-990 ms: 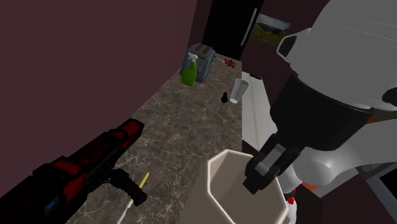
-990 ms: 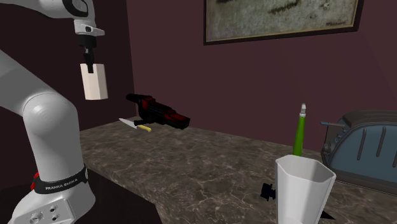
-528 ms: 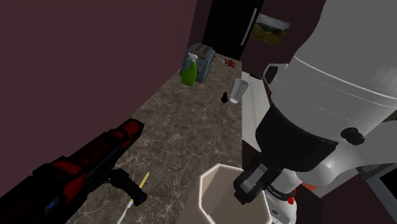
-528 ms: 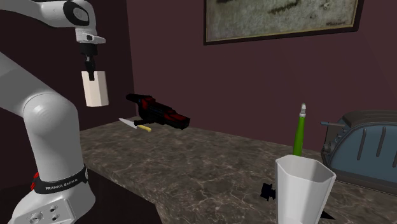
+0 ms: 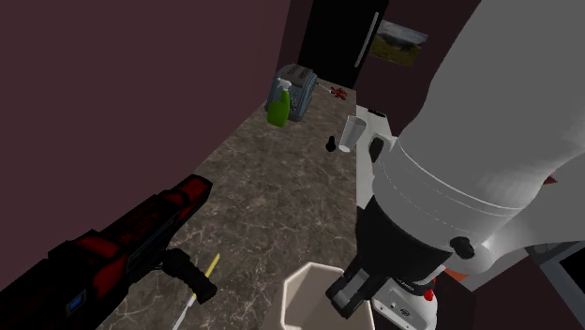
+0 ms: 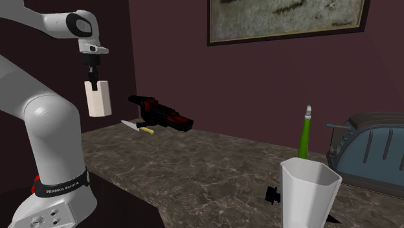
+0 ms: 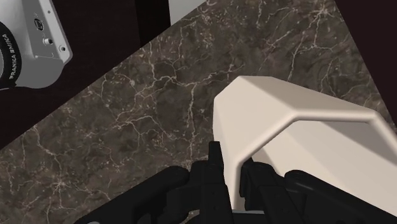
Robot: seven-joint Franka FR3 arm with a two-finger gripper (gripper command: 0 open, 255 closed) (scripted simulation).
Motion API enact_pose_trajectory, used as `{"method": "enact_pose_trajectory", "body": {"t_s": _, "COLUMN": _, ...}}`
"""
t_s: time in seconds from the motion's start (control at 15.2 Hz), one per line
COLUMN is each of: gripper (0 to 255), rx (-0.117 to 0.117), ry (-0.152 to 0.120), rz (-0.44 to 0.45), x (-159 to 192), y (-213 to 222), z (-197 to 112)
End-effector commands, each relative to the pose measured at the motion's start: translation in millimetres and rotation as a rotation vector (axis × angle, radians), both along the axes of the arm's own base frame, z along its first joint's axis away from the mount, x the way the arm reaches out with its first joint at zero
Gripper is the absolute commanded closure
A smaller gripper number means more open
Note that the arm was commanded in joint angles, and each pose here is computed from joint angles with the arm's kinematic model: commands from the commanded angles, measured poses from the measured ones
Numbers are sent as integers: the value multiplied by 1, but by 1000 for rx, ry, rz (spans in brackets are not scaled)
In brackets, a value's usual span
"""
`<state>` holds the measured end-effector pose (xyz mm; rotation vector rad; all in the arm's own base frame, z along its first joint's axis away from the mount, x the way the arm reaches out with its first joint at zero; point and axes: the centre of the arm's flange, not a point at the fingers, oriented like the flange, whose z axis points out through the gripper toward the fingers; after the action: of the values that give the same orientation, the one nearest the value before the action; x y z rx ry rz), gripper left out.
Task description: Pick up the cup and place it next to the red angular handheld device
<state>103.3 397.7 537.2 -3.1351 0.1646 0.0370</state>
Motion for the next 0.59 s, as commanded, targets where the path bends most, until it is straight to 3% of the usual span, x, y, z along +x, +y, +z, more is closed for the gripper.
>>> {"method": "enact_pose_trajectory", "body": {"t_s": 0.0, "gripper": 255, "rx": 1, "ry": -1, "rz": 0, "x": 0, "y": 0, "z": -10}}
{"method": "enact_pose_trajectory", "body": {"t_s": 0.53, "gripper": 255, "rx": 1, "ry": -1, "rz": 0, "x": 0, "y": 0, "z": -52}}
